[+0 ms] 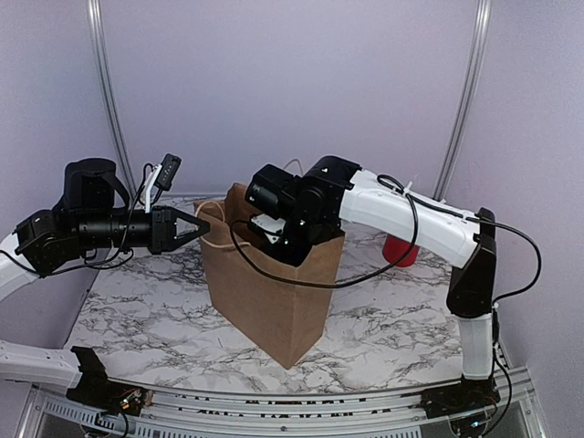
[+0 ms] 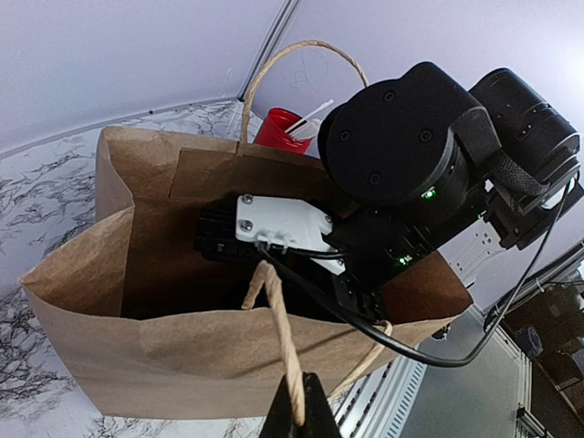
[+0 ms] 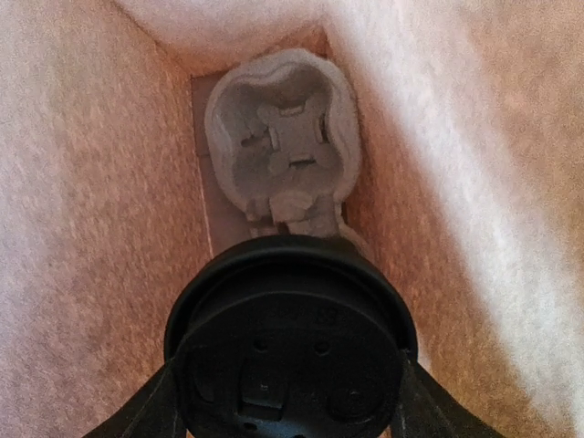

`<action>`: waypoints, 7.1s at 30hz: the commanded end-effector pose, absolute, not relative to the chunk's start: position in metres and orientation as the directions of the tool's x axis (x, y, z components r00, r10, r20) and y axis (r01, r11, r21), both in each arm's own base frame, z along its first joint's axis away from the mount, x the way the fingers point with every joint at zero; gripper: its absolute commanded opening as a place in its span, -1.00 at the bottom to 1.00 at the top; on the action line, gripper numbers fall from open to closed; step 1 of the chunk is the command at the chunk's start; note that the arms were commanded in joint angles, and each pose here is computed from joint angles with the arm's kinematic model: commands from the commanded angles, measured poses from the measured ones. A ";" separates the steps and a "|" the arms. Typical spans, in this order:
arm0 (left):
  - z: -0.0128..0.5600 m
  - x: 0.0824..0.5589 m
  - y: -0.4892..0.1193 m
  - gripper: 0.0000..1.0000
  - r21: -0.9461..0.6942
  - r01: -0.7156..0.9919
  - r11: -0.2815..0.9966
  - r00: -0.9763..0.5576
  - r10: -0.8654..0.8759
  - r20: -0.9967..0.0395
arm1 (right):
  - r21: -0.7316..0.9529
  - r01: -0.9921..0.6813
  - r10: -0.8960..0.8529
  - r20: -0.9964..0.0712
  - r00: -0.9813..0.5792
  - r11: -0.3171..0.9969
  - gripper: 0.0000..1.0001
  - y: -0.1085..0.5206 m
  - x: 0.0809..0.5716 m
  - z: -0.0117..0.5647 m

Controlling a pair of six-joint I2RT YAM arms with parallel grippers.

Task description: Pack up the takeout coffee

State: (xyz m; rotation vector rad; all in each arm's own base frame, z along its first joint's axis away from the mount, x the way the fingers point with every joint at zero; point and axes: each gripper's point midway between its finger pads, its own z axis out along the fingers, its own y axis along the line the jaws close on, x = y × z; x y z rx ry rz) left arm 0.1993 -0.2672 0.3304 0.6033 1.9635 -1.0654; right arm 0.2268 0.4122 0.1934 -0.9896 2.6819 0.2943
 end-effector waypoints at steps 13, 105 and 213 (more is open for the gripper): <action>0.324 0.206 -0.265 -1.00 -0.436 0.696 0.570 -0.557 0.047 -0.829 | 0.062 -0.662 -0.643 -0.184 -0.743 0.747 -0.02 0.395 0.198 0.151; 0.327 0.220 -0.254 -1.00 -0.393 0.652 0.649 -0.539 0.032 -0.841 | 0.044 -0.648 -0.609 -0.298 -0.735 0.761 0.86 0.403 0.216 0.181; 0.399 0.239 -0.223 0.98 -0.448 0.581 0.679 -0.407 -0.234 -0.883 | 0.251 -0.373 0.121 -0.933 -0.338 0.893 1.00 0.267 0.317 0.423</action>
